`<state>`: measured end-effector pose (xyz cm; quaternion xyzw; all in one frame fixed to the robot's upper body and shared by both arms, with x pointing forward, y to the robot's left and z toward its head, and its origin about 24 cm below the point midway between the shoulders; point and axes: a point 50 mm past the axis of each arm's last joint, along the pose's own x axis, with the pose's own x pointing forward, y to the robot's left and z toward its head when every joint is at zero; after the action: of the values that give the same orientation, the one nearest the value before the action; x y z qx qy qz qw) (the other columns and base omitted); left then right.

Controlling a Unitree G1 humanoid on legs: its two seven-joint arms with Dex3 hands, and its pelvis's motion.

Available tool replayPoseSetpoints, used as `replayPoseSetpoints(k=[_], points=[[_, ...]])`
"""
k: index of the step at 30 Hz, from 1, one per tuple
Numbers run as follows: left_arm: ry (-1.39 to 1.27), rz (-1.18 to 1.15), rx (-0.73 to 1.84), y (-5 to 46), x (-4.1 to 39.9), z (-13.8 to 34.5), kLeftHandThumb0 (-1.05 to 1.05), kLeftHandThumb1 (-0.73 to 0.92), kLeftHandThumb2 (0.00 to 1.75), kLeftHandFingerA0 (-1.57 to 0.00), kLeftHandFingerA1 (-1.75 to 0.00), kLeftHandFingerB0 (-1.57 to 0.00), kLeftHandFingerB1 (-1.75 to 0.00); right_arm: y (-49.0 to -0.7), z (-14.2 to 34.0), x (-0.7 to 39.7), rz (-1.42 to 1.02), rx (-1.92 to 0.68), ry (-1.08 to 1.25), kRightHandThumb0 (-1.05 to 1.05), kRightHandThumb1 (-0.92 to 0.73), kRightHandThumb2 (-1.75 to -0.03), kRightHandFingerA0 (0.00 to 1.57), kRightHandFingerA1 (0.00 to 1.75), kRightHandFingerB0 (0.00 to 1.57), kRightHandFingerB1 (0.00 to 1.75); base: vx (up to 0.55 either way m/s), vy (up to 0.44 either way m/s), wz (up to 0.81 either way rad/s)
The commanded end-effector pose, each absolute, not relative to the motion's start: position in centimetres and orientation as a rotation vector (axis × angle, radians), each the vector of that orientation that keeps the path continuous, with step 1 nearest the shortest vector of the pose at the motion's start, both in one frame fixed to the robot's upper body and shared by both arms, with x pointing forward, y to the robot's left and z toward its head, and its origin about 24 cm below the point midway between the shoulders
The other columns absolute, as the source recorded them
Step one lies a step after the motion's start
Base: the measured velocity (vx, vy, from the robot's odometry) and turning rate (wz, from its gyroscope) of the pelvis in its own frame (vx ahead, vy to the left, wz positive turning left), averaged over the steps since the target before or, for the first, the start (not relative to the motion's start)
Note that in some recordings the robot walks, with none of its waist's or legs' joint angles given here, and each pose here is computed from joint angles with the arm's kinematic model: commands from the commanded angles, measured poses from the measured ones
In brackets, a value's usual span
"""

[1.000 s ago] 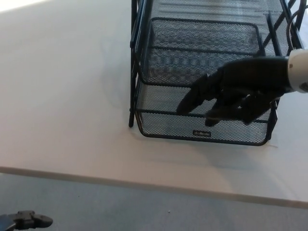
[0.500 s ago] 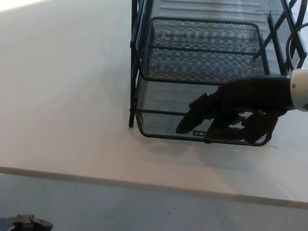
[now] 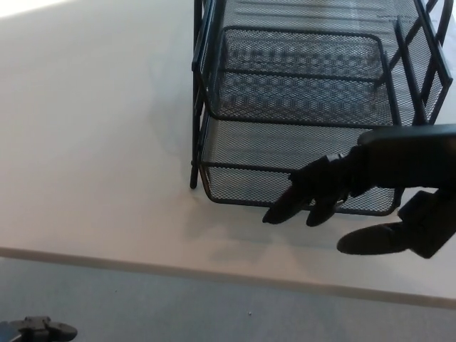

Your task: A balck drawer is kept on the middle of the table and the robot uses its right hand to push it back away from the robot

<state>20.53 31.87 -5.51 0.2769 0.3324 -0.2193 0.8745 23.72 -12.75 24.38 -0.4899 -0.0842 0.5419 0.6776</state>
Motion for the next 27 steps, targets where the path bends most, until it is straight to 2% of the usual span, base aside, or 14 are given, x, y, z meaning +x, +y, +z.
replayPoseSetpoints(k=[1,4,5,6,7,17,18,21,22,26,27], points=[[0.69,-0.442,0.595,32.6,20.3,-5.2,-0.69,0.66,1.04,-0.37,-0.51,-0.22,-0.44,-13.8,24.4,20.3,1.386,-0.996,-0.118,-0.64,-0.84,-0.67,0.43,0.41,0.29,0.35,0.0,0.0,0.0],[0.693,-0.441,0.599,32.6,20.3,-5.2,-0.72,0.67,1.04,-0.37,-0.51,-0.22,-0.43,-14.7,22.3,20.1,1.384,-0.953,-0.039,-0.64,-0.85,-0.67,0.41,0.4,0.28,0.33,0.0,0.0,0.0],[0.691,-0.439,0.599,32.6,20.4,-5.1,-0.76,0.77,0.67,-0.43,-0.36,-0.37,-0.34,-15.0,21.7,20.2,1.385,-0.946,-0.023,-0.65,-0.86,-0.68,0.41,0.39,0.28,0.33,0.0,0.0,0.0],[0.689,-0.439,0.599,32.6,20.4,-5.1,-0.76,0.77,0.67,-0.43,-0.36,-0.37,-0.34,-15.1,21.6,20.1,1.386,-0.944,-0.019,-0.65,-0.86,-0.68,0.41,0.39,0.28,0.33,0.0,0.0,0.0],[0.689,-0.44,0.599,32.6,20.5,-5.1,-0.71,0.67,1.04,-0.36,-0.51,-0.22,-0.43,-15.3,21.1,20.1,1.382,-0.931,-0.007,-0.65,-0.91,-0.67,0.44,0.39,0.31,0.33,0.0,0.0,0.0],[0.684,-0.443,0.605,32.6,20.5,-5.0,-0.7,0.67,1.04,-0.36,-0.51,-0.23,-0.43,-18.5,11.6,18.9,1.264,-0.743,0.241,-0.69,-0.89,-0.7,0.41,0.39,0.27,0.32,0.0,0.0,0.0],[0.683,-0.44,0.601,32.6,20.5,-5.0,-0.75,0.76,0.68,-0.43,-0.37,-0.37,-0.34,-18.8,10.6,18.8,1.242,-0.706,0.272,-0.68,-0.89,-0.69,0.43,0.39,0.28,0.33,0.0,0.0,0.0],[0.686,-0.443,0.598,32.6,20.4,-5.1,-0.72,0.81,0.65,-0.44,-0.35,-0.4,-0.34,-19.5,8.5,18.3,1.199,-0.663,0.333,-0.71,-0.88,-0.7,0.42,0.39,0.28,0.33,0.0,0.0,0.0],[0.686,-0.445,0.602,32.5,20.4,-5.1,-0.76,0.76,0.68,-0.44,-0.37,-0.37,-0.35,-20.0,7.1,17.9,1.165,-0.623,0.379,-0.71,-0.87,-0.7,0.4,0.39,0.27,0.33,0.0,0.0,0.0],[0.691,-0.446,0.611,32.6,20.4,-5.1,-0.77,0.75,0.68,-0.43,-0.37,-0.37,-0.35,-21.3,3.7,16.4,1.079,-0.543,0.47,-0.73,-0.92,-0.68,0.43,0.38,0.31,0.33,0.0,0.0,0.0],[0.691,-0.447,0.609,32.6,20.4,-5.1,-0.72,0.67,1.04,-0.37,-0.51,-0.22,-0.43,-21.6,2.9,16.1,1.049,-0.537,0.496,-0.71,-0.92,-0.68,0.44,0.37,0.32,0.33,0.0,0.0,0.0]])
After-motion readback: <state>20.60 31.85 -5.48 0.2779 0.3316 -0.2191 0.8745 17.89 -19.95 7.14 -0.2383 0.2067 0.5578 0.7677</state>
